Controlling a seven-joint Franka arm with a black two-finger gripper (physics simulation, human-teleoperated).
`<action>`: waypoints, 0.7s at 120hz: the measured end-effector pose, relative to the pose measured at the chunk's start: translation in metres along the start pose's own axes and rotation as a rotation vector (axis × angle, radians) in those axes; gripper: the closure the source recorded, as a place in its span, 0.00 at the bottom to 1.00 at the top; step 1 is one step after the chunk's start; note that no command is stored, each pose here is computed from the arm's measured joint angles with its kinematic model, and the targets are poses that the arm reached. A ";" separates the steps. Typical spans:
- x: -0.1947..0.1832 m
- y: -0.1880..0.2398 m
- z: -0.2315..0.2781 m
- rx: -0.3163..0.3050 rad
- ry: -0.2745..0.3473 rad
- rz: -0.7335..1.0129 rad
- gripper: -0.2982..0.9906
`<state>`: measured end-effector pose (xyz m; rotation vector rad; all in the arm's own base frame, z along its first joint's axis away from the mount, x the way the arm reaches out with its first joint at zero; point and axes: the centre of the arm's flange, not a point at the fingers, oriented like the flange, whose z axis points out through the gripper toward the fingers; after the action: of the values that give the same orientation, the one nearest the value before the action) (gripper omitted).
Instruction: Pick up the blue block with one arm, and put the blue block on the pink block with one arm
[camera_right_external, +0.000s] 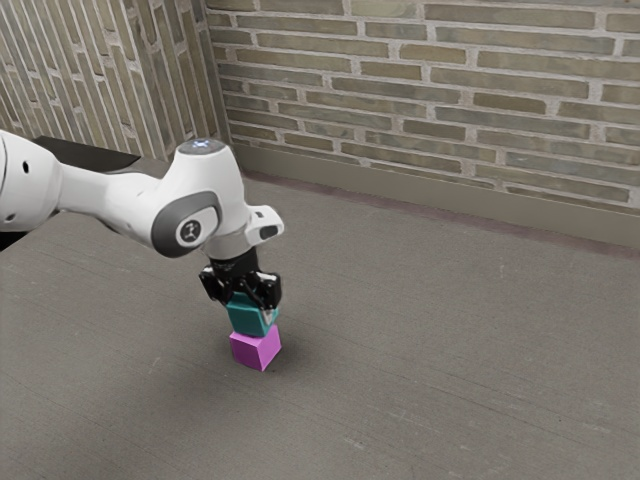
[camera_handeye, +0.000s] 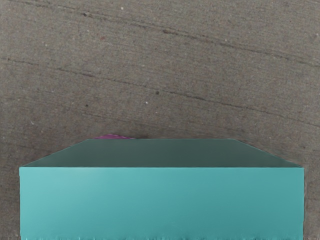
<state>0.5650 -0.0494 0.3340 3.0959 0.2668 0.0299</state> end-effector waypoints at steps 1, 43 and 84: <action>0.000 -0.001 0.000 -0.001 -0.001 -0.002 0.46; -0.007 -0.016 0.004 -0.020 -0.050 0.019 0.45; 0.001 -0.021 0.000 -0.034 -0.045 0.123 0.45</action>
<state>0.5627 -0.0283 0.3333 3.0703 0.0734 -0.0312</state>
